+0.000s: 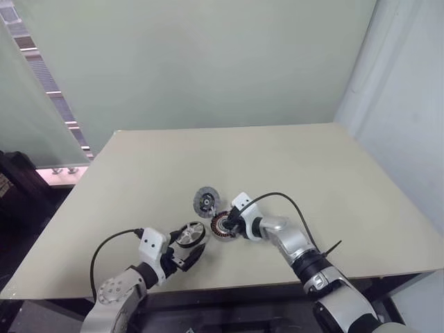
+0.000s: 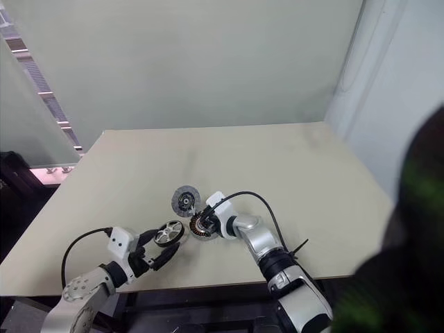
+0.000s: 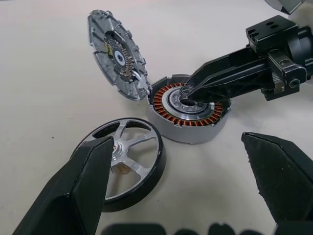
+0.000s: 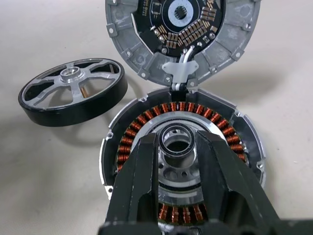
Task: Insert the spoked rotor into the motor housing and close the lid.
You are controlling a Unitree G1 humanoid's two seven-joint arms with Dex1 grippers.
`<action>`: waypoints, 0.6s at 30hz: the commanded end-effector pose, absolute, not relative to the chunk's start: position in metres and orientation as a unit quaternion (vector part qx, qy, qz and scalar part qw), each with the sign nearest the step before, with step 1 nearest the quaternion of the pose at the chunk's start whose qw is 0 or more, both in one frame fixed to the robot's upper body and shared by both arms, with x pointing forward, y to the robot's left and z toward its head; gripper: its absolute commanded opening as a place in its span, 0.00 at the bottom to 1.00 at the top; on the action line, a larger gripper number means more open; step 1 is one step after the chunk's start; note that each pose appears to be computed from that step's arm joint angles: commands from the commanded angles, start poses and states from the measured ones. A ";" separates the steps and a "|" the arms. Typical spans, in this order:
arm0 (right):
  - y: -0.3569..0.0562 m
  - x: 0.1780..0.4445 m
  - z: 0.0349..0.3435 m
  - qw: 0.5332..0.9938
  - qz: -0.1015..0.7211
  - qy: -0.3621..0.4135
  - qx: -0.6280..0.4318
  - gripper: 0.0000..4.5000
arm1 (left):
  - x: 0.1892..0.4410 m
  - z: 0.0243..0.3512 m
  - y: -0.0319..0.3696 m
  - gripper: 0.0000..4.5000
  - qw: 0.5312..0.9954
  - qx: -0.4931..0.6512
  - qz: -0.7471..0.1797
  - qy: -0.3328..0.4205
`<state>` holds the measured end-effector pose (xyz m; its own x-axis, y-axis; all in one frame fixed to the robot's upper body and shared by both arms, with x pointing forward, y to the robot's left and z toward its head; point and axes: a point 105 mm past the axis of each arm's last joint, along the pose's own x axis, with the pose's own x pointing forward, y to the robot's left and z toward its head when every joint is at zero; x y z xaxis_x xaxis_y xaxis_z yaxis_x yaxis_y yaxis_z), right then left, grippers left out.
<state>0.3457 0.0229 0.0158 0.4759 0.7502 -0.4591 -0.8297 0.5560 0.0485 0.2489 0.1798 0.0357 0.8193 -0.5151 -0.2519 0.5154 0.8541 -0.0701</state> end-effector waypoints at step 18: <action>0.027 0.353 0.021 0.855 0.465 0.201 -0.109 0.18 | 0.254 0.054 0.179 1.00 0.957 0.016 -0.270 0.102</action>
